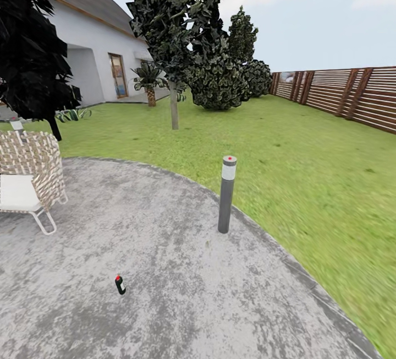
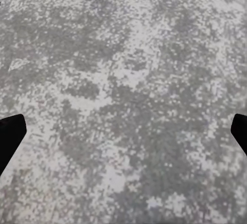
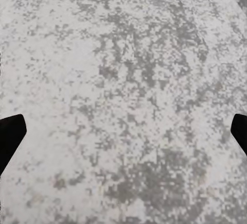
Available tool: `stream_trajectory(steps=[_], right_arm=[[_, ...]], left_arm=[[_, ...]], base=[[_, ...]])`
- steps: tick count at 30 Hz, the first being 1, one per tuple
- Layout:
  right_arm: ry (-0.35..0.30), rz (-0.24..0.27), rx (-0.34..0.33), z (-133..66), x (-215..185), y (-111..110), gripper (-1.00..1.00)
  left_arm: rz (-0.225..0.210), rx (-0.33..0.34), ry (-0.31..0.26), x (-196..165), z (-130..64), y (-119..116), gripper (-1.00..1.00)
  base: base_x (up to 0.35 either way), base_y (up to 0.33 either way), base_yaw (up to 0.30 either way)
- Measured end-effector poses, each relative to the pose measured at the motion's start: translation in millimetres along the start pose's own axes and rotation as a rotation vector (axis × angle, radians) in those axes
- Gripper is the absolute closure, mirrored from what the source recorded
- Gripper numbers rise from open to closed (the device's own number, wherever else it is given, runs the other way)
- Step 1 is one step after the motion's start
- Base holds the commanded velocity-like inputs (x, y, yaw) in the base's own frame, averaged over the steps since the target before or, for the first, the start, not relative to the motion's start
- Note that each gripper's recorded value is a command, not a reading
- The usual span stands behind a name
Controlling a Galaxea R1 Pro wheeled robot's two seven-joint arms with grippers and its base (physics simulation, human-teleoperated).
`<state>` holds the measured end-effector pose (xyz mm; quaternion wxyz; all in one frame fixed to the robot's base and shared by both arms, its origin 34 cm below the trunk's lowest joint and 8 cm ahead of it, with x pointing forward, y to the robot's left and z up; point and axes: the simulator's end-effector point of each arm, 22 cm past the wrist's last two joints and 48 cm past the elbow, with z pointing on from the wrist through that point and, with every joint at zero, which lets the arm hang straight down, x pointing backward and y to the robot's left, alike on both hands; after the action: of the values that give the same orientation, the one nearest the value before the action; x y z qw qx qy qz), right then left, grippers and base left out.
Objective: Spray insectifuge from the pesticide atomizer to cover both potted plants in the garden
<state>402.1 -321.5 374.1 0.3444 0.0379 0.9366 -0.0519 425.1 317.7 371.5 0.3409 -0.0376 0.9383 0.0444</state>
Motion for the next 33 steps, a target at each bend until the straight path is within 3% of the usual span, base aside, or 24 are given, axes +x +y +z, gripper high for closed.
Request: stream_trajectory(steps=[13, 33], right_arm=[[0.000, 0.001, -0.001, -0.2, 0.0, 1.0, -1.00], [-0.001, -0.005, 0.004, 0.1, -0.4, -4.3, -1.00]], left_arm=[[0.000, 0.000, 0.001, 0.3, -0.2, 0.1, -1.00], [0.000, 0.000, 0.000, 0.3, -0.1, 0.0, -1.00]], base=[[0.083, 0.000, 0.237], [0.312, 0.000, 0.015]])
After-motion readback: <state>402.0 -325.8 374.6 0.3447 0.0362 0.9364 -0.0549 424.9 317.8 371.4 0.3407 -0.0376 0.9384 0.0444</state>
